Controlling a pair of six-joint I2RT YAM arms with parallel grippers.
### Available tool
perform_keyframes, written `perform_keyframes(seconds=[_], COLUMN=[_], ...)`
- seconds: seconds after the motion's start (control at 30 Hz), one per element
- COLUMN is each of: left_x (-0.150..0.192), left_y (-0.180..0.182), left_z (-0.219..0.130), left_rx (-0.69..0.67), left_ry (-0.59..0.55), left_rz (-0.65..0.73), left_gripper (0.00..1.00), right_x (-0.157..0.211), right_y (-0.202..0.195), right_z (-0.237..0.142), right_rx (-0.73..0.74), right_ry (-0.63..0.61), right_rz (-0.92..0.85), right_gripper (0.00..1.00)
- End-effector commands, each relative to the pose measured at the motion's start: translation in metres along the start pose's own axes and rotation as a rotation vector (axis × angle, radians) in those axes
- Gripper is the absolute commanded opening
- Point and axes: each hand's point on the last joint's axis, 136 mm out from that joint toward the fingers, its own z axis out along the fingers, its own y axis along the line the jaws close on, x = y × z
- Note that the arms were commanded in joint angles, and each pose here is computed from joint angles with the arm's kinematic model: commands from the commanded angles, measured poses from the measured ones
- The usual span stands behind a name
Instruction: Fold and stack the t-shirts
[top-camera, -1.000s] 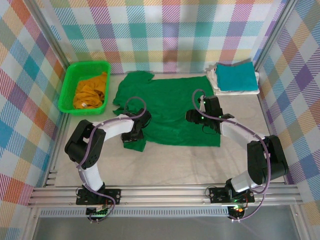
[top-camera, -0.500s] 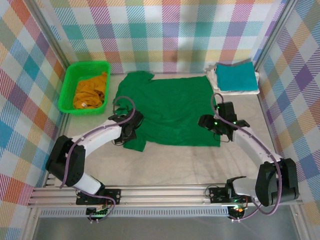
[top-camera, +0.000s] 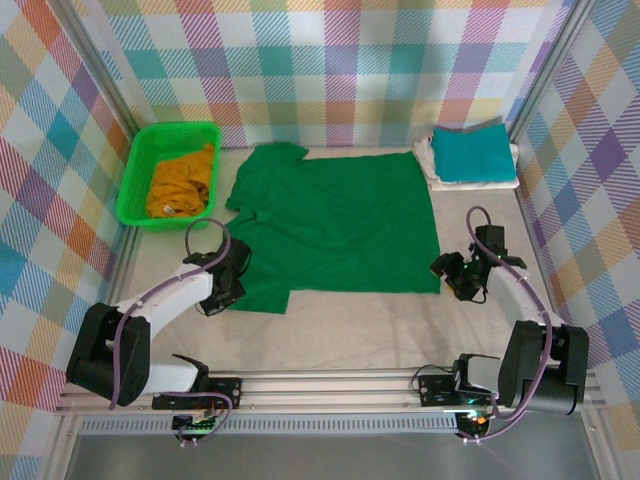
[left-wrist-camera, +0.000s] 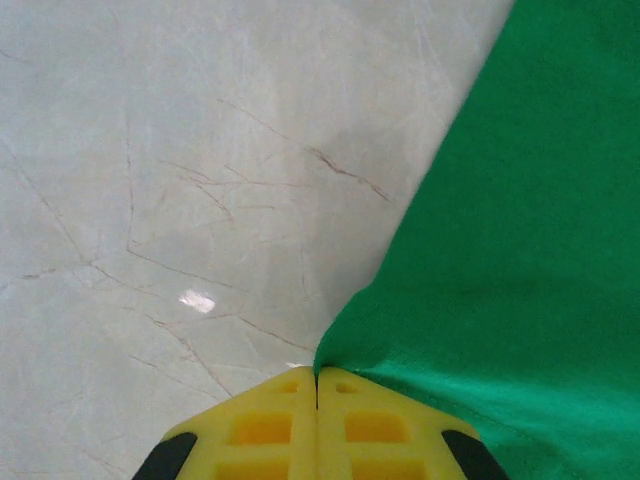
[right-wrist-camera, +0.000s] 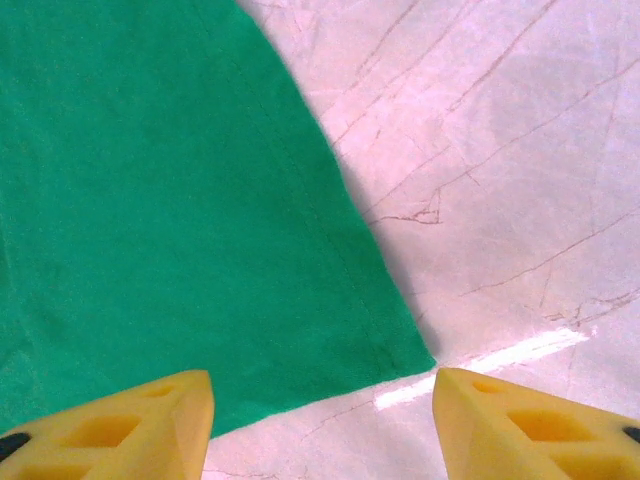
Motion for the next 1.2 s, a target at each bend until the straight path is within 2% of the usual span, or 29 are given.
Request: perform_keyframes(seconds=[0.0,0.4,0.57,0.67,0.97,1.17], left_x=[-0.001,0.002,0.001,0.0,-0.005,-0.009], left_y=[-0.002,-0.002,-0.004,-0.003,-0.006,-0.003], left_z=[0.0,0.011,0.01,0.01,0.007,0.003], left_rx=[0.037,0.035,0.046,0.046,0.054,0.048], left_ry=[-0.004,-0.002,-0.005,-0.012,-0.027,-0.045], left_rz=[-0.04,-0.034,-0.034,-0.036,-0.035,-0.037], left_gripper=[0.0,0.0,0.0,0.0,0.0,0.0], right_x=[0.016,0.011,0.007,0.005,-0.003,-0.007], right_y=[-0.005,-0.008,-0.01,-0.013,-0.004,0.001], right_z=[0.011,0.035,0.044,0.048,0.051,0.044], right_rx=[-0.013,-0.042,-0.05,-0.053,-0.086,-0.088], right_ry=[0.08,0.076,0.051,0.035,0.015,0.007], right_rz=[0.043,0.059,0.068,0.075,0.058,0.055], right_gripper=[0.59,0.55,0.47,0.37,0.17,0.11])
